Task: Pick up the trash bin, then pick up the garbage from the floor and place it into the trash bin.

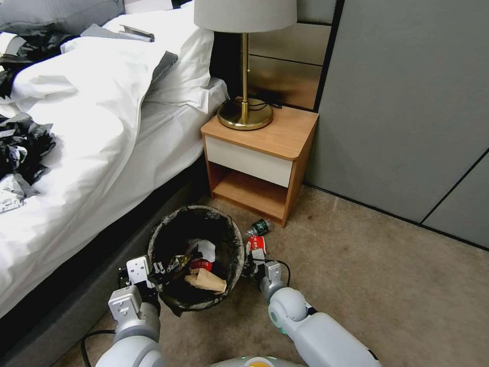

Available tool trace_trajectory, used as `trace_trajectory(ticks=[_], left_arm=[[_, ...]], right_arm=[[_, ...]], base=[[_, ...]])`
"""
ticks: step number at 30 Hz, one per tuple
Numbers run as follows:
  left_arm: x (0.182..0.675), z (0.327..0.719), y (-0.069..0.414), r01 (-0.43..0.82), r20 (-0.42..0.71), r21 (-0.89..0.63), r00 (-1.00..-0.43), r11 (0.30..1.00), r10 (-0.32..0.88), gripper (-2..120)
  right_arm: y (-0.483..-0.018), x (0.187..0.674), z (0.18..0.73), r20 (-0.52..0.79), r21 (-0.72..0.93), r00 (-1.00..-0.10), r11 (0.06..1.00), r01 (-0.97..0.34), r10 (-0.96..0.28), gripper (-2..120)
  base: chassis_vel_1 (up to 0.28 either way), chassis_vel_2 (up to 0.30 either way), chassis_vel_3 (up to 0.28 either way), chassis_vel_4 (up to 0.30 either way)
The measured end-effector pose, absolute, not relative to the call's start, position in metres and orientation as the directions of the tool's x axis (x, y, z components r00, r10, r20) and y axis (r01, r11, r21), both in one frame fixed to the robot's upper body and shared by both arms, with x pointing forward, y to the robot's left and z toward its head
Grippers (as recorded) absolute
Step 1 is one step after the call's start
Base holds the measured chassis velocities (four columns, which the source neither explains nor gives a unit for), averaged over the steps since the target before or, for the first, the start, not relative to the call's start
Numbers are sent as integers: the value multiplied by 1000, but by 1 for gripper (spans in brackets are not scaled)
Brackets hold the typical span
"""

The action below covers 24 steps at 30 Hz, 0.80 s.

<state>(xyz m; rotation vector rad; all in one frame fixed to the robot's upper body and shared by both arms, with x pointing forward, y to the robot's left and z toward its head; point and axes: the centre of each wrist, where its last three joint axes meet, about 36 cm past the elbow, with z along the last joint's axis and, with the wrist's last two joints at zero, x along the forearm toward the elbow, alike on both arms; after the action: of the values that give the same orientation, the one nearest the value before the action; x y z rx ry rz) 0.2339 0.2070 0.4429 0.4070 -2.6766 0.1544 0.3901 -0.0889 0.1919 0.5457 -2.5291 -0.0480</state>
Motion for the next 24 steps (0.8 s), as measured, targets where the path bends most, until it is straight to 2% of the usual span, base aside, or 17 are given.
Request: trace_trajectory(ticks=[6, 8, 10, 12, 13, 16, 17, 21, 22, 24], left_arm=[[231, 445, 208, -310, 426, -44, -866, 950, -263, 0], [229, 446, 208, -312, 426, -42, -865, 949, -266, 0], [228, 446, 208, -312, 426, -41, -865, 949, -266, 0], [227, 447, 208, -313, 425, -40, -865, 949, -267, 0], [227, 447, 208, -313, 425, -40, -865, 949, -267, 0], [225, 446, 207, -314, 426, -37, -864, 949, -269, 0], [225, 446, 207, -314, 426, -37, -864, 949, -269, 0], [222, 447, 205, -314, 425, -34, -864, 949, -271, 0], [222, 447, 205, -314, 425, -34, -864, 949, -271, 0], [221, 448, 205, -315, 424, -33, -864, 949, -272, 0]], right_arm=[[-100, 393, 173, 517, 112, -773, 924, -365, -368, 98], [-106, 395, 165, 514, 96, -777, 925, -368, -362, 92], [-109, 396, 162, 513, 89, -779, 925, -369, -360, 91], [-112, 398, 155, 510, 81, -781, 924, -374, -361, 82], [-112, 398, 155, 510, 81, -781, 924, -374, -361, 82], [-115, 401, 144, 496, 70, -782, 915, -397, -377, 68], [-115, 401, 144, 496, 70, -782, 915, -397, -377, 68], [-113, 402, 135, 493, 59, -779, 908, -414, -387, 48], [-113, 402, 135, 493, 59, -779, 908, -414, -387, 48], [-113, 402, 132, 493, 54, -779, 907, -418, -388, 38]], base=[[0, 0, 0, 0], [0, 0, 0, 0], [0, 0, 0, 0], [0, 0, 0, 0], [0, 0, 0, 0], [0, 0, 0, 0], [0, 0, 0, 0], [0, 0, 0, 0], [0, 0, 0, 0], [0, 0, 0, 0]])
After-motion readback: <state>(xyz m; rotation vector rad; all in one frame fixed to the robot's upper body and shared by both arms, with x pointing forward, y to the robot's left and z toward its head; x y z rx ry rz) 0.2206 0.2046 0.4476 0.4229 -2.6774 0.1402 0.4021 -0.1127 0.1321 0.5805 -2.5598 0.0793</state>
